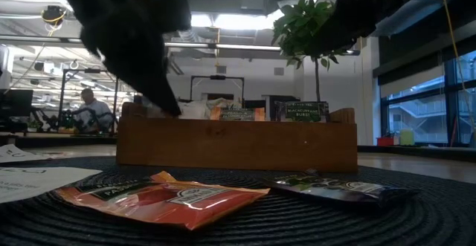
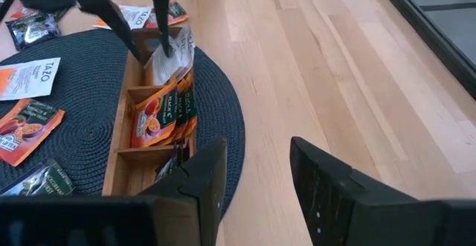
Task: Pick & Place Tea
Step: Put the white orange tea bag into the left section of the wooden organizer
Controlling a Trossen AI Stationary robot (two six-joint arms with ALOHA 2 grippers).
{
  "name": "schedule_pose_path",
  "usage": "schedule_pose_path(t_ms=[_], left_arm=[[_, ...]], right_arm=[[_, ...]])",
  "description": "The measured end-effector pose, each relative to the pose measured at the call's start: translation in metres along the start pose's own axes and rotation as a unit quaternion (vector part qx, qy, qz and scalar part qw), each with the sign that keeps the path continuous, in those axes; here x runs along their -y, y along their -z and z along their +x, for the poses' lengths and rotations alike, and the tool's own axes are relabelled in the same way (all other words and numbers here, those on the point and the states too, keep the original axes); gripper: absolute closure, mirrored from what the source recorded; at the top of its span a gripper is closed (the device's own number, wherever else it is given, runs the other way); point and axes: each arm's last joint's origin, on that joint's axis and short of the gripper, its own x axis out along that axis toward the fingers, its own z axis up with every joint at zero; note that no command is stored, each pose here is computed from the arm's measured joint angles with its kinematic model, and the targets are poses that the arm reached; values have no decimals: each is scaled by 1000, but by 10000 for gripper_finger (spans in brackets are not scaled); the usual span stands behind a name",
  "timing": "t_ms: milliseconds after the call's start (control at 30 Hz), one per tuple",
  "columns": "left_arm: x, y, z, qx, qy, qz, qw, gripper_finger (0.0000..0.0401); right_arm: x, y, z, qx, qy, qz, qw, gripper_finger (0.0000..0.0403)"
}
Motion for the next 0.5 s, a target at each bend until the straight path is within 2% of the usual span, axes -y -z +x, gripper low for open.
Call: schedule_pose_path(t_ms=[233, 500], left_arm=[[-5, 1, 10, -22, 6, -3, 1000, 273], [-9, -11, -11, 11, 27, 29, 999, 274]], right_arm=[[0, 0, 0, 0, 0, 0, 1000, 252], [0, 0, 0, 0, 0, 0, 1000, 252]])
